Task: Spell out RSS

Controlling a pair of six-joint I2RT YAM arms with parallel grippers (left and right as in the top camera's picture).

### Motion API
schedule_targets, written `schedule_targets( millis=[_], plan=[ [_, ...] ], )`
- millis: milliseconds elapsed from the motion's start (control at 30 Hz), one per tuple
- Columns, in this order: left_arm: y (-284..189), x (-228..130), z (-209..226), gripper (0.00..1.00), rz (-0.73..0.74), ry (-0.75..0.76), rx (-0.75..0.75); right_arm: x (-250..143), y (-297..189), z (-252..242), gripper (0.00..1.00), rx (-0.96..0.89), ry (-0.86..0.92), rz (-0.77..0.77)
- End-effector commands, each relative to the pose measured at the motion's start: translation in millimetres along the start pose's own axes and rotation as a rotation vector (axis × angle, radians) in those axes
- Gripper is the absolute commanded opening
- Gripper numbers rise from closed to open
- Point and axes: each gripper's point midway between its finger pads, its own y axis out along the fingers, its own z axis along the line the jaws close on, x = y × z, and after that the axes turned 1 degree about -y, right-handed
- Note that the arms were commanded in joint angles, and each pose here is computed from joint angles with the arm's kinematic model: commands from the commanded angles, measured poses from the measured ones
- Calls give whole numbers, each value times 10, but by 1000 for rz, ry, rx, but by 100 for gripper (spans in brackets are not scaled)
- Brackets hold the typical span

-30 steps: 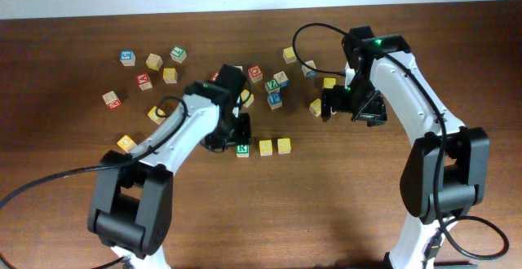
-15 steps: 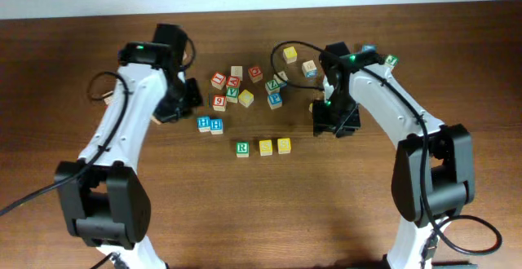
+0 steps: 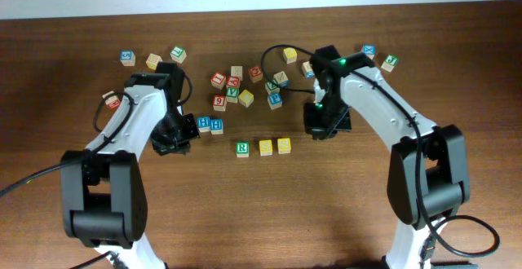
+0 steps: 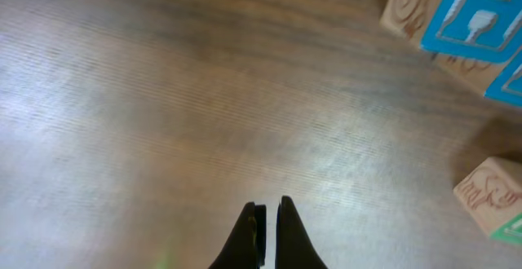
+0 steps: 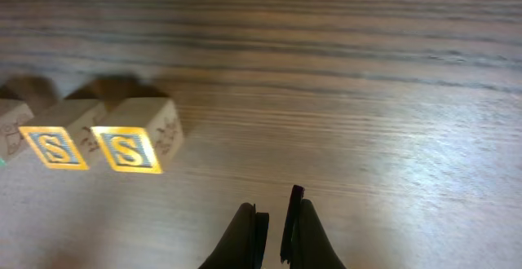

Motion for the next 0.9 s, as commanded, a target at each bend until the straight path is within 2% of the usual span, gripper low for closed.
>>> schedule_targets(
  millis=[0, 100, 300, 600, 700, 867],
  plan=[
    [193, -163, -176, 0, 40, 56, -54, -7, 35, 161, 4, -36, -1, -40],
    [270, -235, -411, 0, 14, 133, -62, 77, 37, 147, 4, -70, 39, -87],
    [261, -12, -635, 0, -108, 163, -99, 128, 193, 60, 4, -117, 37, -73],
    [330, -53, -726, 0, -118, 191, -113, 199, 422, 52, 4, -118, 39, -55],
    [343, -90, -790, 0, -122, 211, -114, 133, 556, 185, 4, -22, 37, -19],
    [377, -103, -934, 0, -139, 207, -129, 41, 706, 234, 4, 37, 38, 11]
  ],
)
